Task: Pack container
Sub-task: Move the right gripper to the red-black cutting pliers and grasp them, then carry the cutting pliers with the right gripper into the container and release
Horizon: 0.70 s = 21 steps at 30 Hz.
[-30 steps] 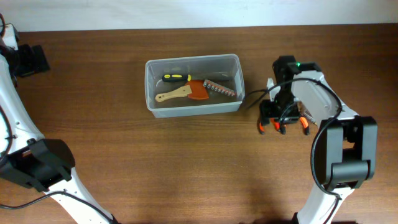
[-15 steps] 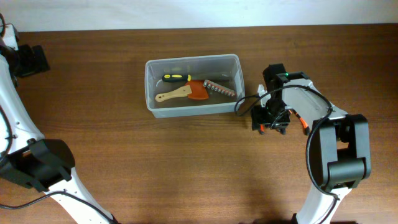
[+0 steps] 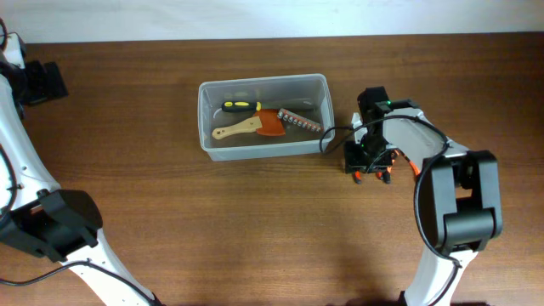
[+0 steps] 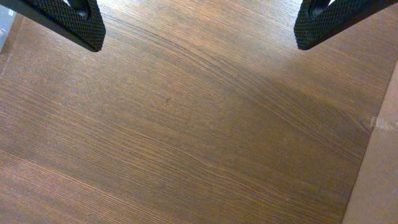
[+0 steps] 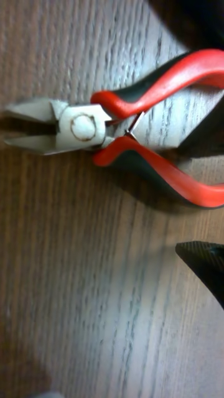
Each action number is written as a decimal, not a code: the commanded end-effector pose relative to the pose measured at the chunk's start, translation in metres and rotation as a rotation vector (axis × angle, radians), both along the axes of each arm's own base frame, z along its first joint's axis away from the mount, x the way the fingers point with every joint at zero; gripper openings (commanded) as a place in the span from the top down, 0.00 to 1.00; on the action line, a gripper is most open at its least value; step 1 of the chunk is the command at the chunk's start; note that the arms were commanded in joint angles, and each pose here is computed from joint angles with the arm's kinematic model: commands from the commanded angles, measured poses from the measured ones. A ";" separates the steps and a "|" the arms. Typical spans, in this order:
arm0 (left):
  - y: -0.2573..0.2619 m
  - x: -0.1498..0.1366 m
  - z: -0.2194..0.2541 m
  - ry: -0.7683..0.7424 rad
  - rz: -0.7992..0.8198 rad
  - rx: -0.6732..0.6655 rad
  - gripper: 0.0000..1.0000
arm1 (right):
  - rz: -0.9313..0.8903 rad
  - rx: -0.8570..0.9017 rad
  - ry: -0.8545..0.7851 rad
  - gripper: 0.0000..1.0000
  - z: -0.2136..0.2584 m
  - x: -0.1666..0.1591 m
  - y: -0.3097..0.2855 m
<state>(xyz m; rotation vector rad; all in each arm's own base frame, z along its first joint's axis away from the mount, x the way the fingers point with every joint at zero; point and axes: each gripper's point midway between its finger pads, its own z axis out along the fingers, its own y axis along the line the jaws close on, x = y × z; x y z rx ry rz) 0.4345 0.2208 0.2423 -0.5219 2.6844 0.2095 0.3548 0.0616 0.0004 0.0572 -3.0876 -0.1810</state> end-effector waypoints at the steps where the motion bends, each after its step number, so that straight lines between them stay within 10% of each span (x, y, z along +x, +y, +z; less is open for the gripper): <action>1: 0.000 0.001 -0.004 0.001 0.014 -0.018 0.01 | -0.003 -0.005 0.057 0.65 -0.016 -0.010 0.003; 10: 0.000 0.001 -0.004 0.001 0.014 -0.019 0.01 | -0.009 -0.016 0.070 0.96 -0.014 -0.013 0.001; 21: 0.000 0.001 -0.004 0.001 0.015 -0.019 0.01 | -0.008 -0.146 -0.067 0.96 0.055 0.003 -0.022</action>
